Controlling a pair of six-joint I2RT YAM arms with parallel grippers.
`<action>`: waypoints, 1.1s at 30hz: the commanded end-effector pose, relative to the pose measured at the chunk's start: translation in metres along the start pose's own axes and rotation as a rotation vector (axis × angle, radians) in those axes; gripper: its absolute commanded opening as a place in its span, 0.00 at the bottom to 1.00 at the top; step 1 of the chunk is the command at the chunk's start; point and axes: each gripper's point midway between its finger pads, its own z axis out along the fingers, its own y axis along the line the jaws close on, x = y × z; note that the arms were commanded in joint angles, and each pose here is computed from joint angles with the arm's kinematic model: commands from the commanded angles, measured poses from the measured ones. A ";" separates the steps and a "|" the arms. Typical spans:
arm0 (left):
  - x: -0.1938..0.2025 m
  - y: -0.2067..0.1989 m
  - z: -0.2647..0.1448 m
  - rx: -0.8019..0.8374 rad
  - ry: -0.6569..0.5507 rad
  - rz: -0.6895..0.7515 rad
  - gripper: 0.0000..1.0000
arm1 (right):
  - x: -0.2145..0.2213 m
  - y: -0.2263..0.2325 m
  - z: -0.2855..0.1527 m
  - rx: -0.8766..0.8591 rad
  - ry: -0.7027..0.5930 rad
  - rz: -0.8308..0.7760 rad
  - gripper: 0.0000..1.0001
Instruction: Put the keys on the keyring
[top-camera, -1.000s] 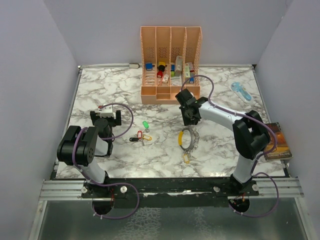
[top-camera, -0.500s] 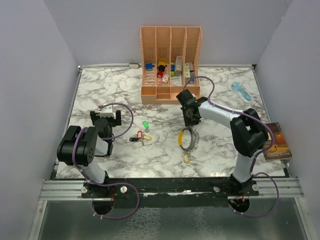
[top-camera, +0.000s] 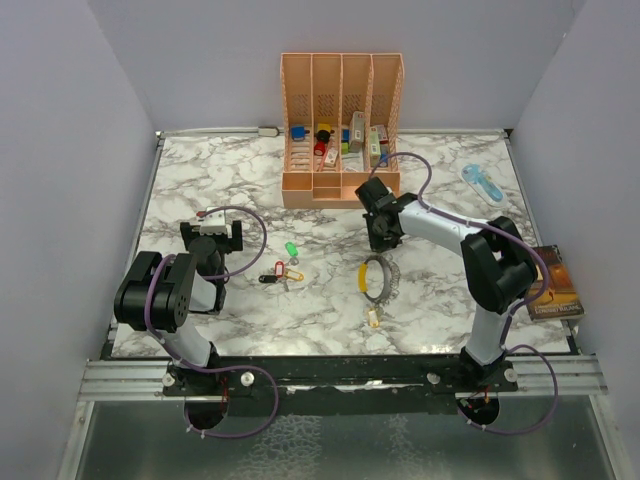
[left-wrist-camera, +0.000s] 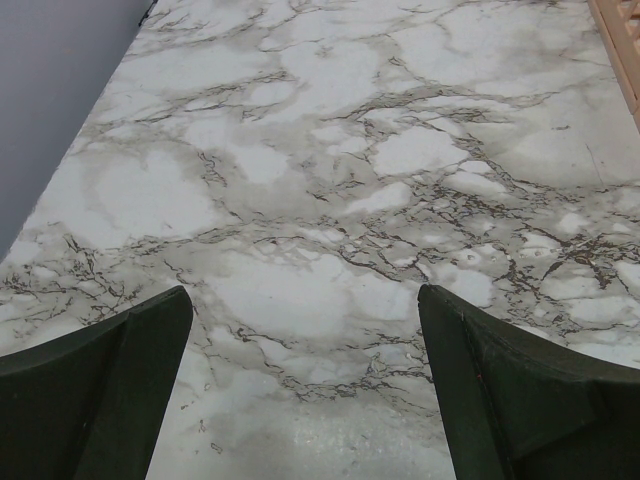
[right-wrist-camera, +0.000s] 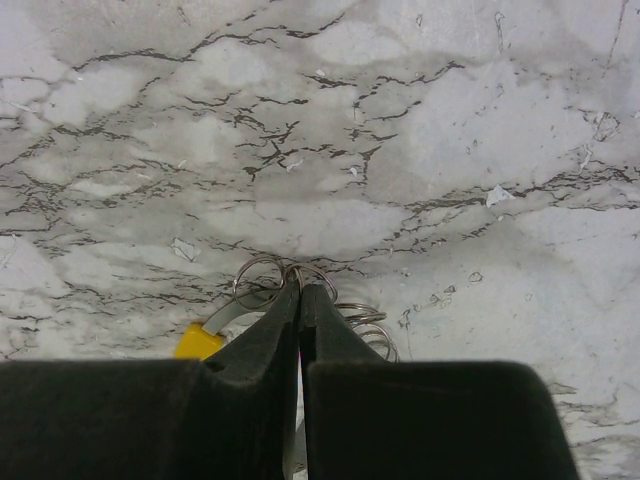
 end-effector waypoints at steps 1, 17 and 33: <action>-0.008 -0.001 0.004 0.009 -0.023 -0.020 0.99 | 0.005 0.012 0.005 -0.076 0.018 0.040 0.01; -0.047 -0.031 -0.001 0.223 -0.045 0.049 0.99 | -0.046 0.056 -0.094 -0.436 -0.147 0.297 0.01; -0.163 -0.095 0.003 0.548 -0.284 -0.026 0.88 | -0.125 0.101 -0.147 -0.657 -0.185 0.666 0.01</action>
